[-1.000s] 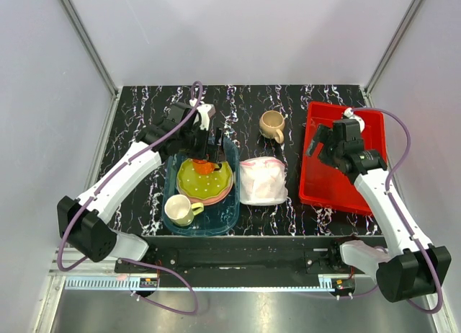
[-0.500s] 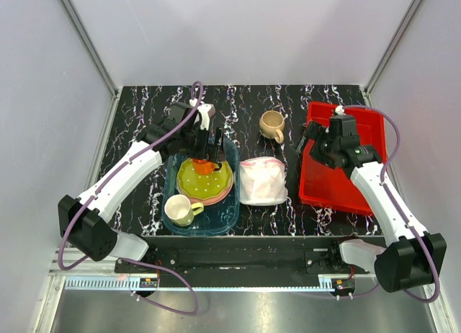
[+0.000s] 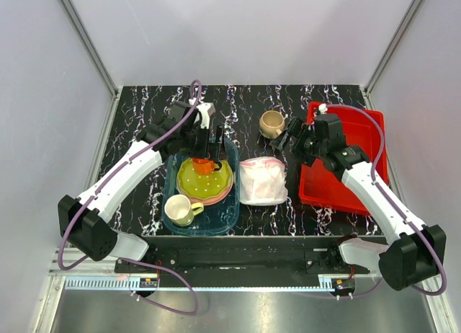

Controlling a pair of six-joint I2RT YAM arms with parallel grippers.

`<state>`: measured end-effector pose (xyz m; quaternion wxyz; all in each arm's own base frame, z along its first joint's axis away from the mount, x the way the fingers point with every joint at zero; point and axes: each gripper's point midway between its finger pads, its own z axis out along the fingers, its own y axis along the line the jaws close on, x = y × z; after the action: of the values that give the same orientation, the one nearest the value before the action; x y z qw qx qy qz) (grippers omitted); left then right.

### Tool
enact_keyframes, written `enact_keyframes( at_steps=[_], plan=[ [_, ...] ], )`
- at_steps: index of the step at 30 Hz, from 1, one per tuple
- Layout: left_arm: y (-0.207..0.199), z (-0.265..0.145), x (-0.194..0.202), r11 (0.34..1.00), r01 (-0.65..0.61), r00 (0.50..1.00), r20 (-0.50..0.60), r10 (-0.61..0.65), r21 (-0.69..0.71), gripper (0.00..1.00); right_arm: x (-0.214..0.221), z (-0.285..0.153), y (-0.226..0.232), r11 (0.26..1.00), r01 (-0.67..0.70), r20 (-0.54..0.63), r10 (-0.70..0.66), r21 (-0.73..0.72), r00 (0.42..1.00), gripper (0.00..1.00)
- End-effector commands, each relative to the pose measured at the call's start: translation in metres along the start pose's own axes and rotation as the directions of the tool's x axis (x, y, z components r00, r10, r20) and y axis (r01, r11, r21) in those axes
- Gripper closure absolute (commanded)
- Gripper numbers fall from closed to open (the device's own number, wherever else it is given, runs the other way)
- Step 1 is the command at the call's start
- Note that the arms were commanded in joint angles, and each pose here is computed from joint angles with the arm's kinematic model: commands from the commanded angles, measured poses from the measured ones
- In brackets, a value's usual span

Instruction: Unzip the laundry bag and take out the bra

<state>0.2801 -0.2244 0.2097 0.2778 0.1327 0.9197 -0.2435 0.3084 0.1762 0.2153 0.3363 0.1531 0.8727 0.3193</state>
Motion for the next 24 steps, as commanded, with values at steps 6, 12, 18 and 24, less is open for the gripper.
enact_keyframes(
  at_steps=[6,12,18,24],
  plan=[
    [-0.011,-0.004,-0.027,0.999,0.042,0.994,0.100,-0.045,0.034,0.01,0.031,0.022,-0.020,0.993,-0.110,-0.074,0.112,0.041,0.991,0.00],
    [-0.020,0.004,-0.021,0.995,0.056,0.996,0.071,-0.062,0.086,0.01,0.032,0.032,-0.027,0.988,-0.137,-0.076,0.143,0.076,0.987,0.01],
    [-0.024,0.001,-0.023,0.993,0.046,0.995,0.082,-0.055,0.104,0.01,0.029,0.041,-0.015,0.987,-0.156,-0.101,0.160,0.041,0.982,0.11],
    [-0.031,0.009,-0.008,0.990,-0.078,0.995,0.076,0.070,0.117,0.01,0.016,0.025,-0.012,0.994,-0.101,-0.037,0.102,0.039,0.994,0.09]
  ],
)
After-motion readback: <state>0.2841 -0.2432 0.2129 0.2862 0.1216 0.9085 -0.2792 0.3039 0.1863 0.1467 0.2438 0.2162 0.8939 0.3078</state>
